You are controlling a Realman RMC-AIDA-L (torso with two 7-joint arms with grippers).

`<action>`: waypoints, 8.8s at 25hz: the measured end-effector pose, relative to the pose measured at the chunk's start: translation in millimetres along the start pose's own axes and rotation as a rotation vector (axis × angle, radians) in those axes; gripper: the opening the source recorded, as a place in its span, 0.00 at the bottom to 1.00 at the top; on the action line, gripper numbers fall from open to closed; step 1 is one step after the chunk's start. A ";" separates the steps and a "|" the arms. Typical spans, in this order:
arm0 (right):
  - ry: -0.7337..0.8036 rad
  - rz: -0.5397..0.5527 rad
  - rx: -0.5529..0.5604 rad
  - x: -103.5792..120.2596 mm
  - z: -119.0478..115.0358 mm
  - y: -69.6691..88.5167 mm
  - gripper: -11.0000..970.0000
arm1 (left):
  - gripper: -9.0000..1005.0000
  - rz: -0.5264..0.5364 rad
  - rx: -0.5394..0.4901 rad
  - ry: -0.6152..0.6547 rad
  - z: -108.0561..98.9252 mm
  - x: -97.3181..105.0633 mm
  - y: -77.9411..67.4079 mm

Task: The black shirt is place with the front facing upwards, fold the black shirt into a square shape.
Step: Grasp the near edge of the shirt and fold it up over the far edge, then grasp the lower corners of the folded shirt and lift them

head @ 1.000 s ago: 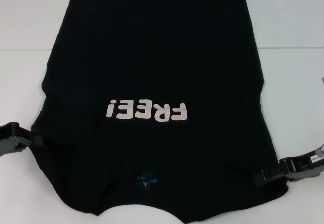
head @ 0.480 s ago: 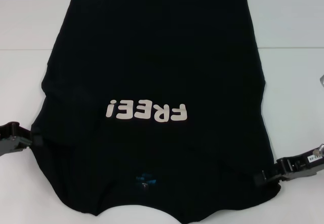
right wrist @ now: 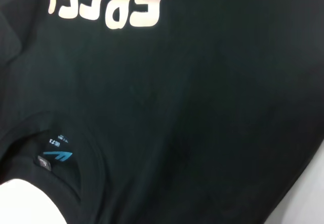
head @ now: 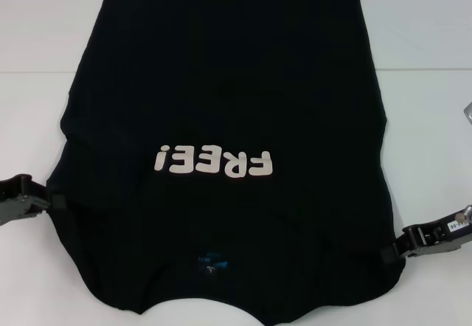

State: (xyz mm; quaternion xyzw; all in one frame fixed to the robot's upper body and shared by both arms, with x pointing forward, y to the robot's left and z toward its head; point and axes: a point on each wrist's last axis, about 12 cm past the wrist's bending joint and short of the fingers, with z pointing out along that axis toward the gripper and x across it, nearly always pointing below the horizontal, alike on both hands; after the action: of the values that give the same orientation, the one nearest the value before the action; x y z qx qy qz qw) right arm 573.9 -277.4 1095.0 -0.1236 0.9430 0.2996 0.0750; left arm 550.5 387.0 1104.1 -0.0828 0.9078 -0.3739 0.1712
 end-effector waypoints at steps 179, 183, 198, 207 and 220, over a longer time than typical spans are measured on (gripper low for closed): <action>-0.774 -0.792 -0.121 76.0 68.1 -6.3 0.79 | 0.38 0.322 -0.154 -0.170 67.4 -7.3 -6.9; -0.774 -0.777 -0.125 76.0 67.6 -6.8 0.79 | 0.24 0.323 -0.155 -0.170 67.3 -7.3 -6.8; -0.684 -0.388 -0.071 39.9 -18.1 -34.9 0.79 | 0.05 0.310 -0.145 -0.175 63.1 -7.1 -4.6; -0.335 0.033 0.107 -17.3 -90.2 -23.1 0.77 | 0.05 0.311 -0.138 -0.177 58.8 -8.7 -4.4; -0.200 0.022 0.245 -56.7 -30.1 -12.3 0.77 | 0.05 0.305 -0.121 -0.188 55.5 -8.7 -3.6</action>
State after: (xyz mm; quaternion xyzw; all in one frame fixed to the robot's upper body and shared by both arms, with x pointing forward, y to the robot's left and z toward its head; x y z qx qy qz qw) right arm 629.6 -294.0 1124.9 -0.0726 0.9616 0.1942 0.1799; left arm 579.3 350.8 1072.1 0.0109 0.9106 -0.2791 0.3047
